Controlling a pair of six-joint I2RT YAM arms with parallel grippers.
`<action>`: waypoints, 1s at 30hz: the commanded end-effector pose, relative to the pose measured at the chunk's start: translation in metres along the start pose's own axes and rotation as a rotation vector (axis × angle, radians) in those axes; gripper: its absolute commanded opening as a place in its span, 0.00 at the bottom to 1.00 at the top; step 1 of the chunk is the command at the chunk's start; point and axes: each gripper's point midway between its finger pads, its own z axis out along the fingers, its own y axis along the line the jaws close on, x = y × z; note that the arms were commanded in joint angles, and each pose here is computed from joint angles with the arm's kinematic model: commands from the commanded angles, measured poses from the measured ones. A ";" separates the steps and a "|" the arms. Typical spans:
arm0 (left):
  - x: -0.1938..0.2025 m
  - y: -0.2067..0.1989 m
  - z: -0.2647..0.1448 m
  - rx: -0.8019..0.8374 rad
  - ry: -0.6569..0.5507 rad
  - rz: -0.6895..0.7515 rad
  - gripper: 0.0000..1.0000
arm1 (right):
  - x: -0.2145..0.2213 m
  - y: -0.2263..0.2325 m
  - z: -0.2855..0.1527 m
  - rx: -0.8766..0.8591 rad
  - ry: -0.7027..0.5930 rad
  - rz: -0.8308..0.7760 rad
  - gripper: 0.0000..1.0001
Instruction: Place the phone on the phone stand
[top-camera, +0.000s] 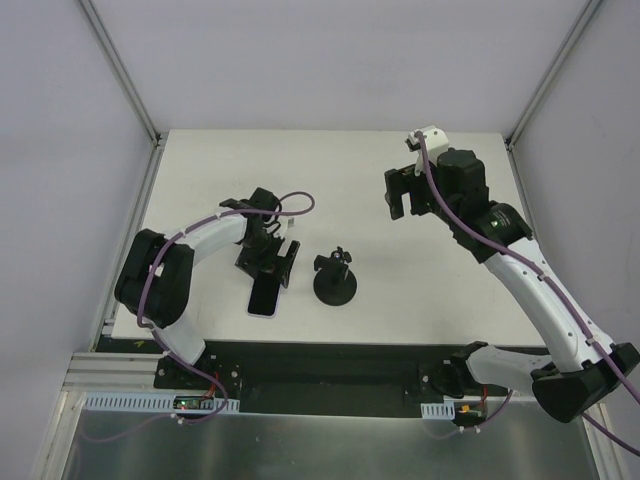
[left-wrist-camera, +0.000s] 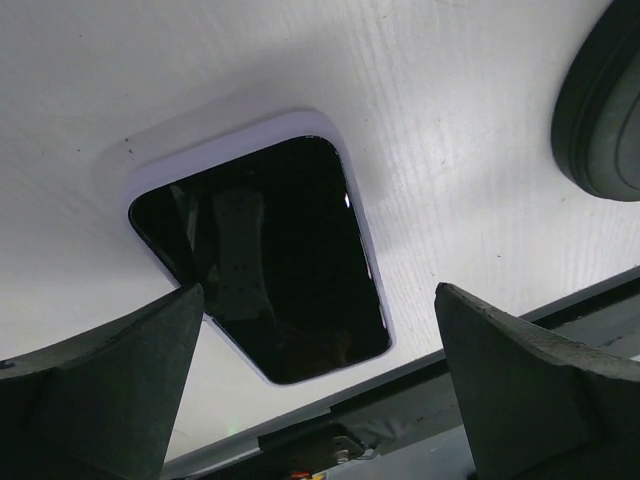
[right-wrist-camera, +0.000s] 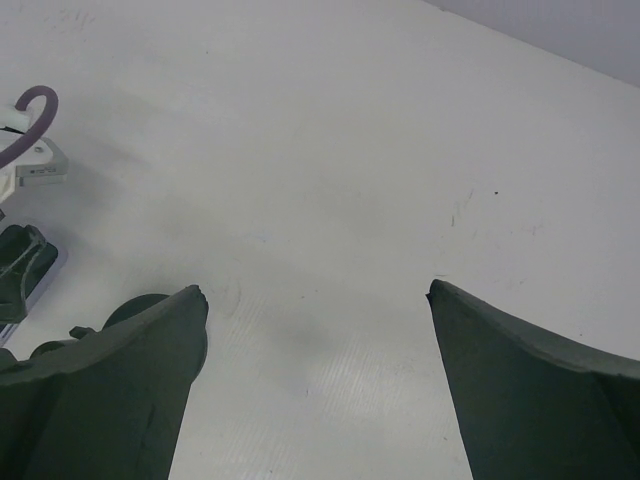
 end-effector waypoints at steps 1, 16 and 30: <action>0.009 0.012 -0.003 -0.105 0.037 0.032 0.99 | -0.014 0.002 -0.002 -0.013 -0.058 -0.003 0.96; 0.009 0.028 -0.001 -0.264 0.030 0.028 0.99 | -0.012 0.003 0.005 -0.010 -0.032 0.010 0.96; 0.015 0.035 0.017 -0.332 0.104 -0.006 0.99 | -0.013 0.003 0.006 -0.003 -0.024 0.032 0.96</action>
